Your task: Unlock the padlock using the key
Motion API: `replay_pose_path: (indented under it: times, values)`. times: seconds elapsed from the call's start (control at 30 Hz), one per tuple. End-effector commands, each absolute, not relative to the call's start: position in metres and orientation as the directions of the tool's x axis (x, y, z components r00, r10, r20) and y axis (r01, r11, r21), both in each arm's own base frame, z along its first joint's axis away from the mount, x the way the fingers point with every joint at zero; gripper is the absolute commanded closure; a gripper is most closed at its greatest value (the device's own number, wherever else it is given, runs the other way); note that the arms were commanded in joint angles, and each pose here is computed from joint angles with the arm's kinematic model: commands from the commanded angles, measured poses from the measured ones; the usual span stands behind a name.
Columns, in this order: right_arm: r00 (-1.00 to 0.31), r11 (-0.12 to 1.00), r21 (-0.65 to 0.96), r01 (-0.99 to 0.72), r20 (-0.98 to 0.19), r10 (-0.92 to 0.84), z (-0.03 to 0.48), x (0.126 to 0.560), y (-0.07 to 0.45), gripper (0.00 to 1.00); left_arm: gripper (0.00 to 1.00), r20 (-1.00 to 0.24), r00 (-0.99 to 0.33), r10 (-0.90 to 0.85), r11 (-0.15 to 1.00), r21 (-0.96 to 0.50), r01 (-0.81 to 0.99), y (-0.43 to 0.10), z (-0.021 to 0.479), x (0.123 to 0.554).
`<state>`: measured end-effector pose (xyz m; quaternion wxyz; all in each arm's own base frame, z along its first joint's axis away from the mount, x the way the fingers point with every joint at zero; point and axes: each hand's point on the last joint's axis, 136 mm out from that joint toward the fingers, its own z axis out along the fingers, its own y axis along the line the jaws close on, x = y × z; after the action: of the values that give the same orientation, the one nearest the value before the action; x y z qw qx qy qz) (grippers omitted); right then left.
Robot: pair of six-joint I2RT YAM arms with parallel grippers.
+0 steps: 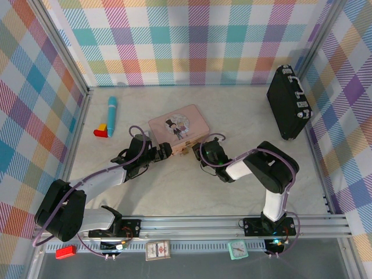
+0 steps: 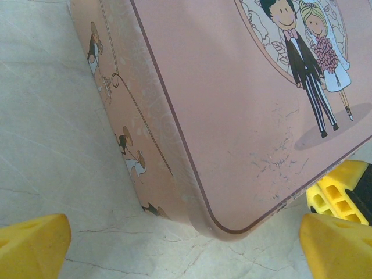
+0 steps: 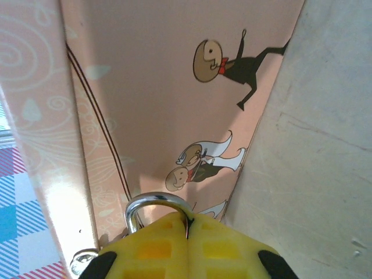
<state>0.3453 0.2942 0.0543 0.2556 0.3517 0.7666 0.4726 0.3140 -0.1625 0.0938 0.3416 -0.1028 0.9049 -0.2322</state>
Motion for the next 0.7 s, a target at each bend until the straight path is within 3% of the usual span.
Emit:
replay_pose_path:
  times: [0.0,0.67]
  values:
    - [-0.596,0.328,0.88,0.344,-0.066,0.801,0.045,0.34,0.278,1.0,0.0,-0.581,-0.729,-0.362,0.868,-0.495,-0.037,-0.157,0.097,0.316]
    - [-0.595,0.368,0.865,0.342,-0.103,0.797,0.054,0.338,0.264,1.0,0.0,-0.589,-0.725,-0.358,0.866,-0.5,-0.022,-0.158,0.1,0.316]
